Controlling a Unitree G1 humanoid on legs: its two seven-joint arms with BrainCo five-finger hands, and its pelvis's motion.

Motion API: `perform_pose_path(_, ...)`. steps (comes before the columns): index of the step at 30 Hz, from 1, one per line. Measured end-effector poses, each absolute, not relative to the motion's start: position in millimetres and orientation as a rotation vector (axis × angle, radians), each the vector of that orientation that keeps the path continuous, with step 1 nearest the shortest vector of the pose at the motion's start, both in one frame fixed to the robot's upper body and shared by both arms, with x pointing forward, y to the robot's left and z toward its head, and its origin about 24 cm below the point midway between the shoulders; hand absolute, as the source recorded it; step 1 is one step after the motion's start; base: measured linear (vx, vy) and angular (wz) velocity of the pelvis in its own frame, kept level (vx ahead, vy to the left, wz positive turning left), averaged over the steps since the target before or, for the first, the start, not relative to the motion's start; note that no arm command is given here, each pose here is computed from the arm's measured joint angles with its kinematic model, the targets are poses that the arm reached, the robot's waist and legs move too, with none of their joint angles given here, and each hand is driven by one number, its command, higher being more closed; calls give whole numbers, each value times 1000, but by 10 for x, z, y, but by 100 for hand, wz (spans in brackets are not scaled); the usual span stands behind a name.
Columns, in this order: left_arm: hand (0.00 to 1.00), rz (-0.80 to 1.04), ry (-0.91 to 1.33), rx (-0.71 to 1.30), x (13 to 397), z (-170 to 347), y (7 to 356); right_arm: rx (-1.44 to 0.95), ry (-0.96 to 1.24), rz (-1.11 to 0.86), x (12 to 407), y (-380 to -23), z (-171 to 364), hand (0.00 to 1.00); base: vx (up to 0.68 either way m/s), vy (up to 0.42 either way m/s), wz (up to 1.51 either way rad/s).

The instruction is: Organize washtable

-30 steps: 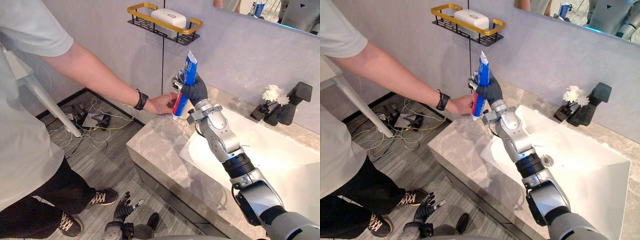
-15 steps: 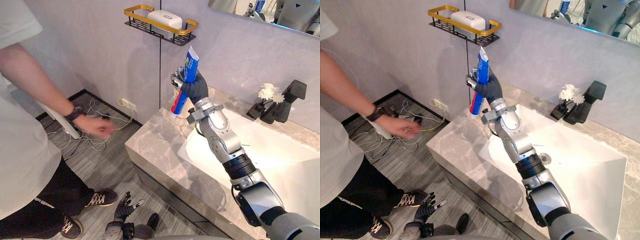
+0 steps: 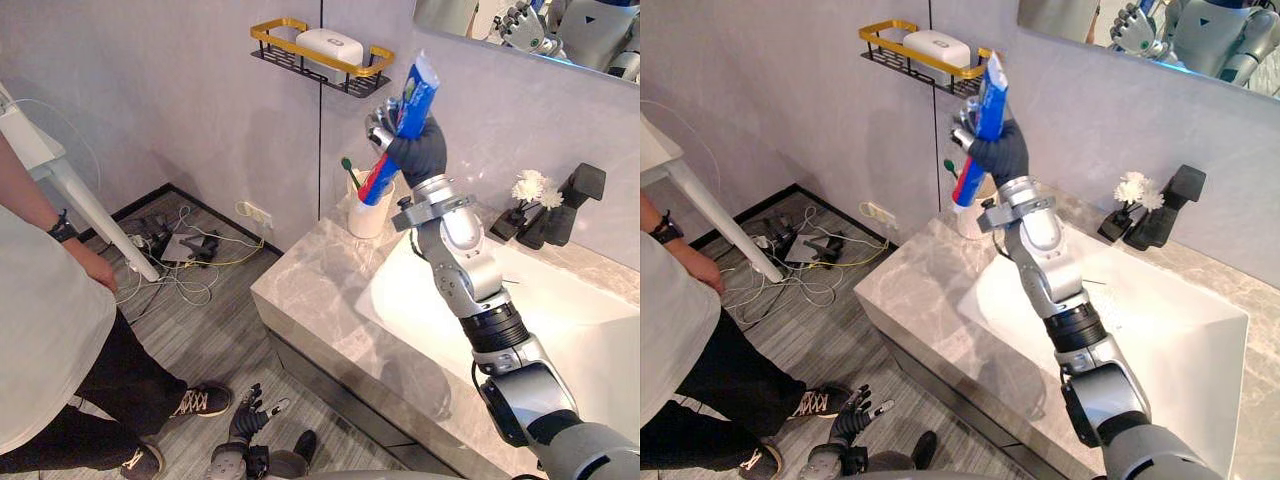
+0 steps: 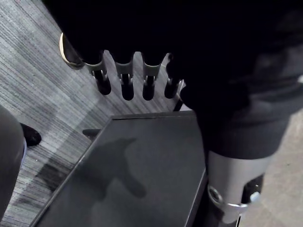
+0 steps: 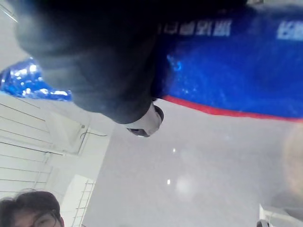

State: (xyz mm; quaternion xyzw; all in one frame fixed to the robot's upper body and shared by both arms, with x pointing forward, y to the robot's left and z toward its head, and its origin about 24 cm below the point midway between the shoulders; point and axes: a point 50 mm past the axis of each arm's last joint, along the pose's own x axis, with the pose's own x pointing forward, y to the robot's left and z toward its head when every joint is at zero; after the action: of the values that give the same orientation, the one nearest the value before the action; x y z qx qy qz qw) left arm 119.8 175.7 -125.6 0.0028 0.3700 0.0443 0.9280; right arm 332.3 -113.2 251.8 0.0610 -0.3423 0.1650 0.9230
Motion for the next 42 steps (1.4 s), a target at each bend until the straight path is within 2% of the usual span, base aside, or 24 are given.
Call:
perform_pose_path(5, 0, 89, 758, 8, 1198, -1257, 1757, 94, -755, 289, 3356, -1213, 2700, 100, 0, 0, 0)
perform_pose_path(15, 0, 88, 762, 9, 1190, -1263, 1757, 74, -717, 165, 3508, -1365, 2668, 100, 0, 0, 0)
perform_pose_path(22, 0, 75, 759, 17, 1196, -1259, 1749, 51, -735, 156, 3559, -1339, 2791, 100, 0, 0, 0)
perform_pose_path(42, 0, 53, 743, 17, 1245, -1240, 1703, 43, -641, 115, 3729, -1353, 2716, 100, -9, -2, 0)
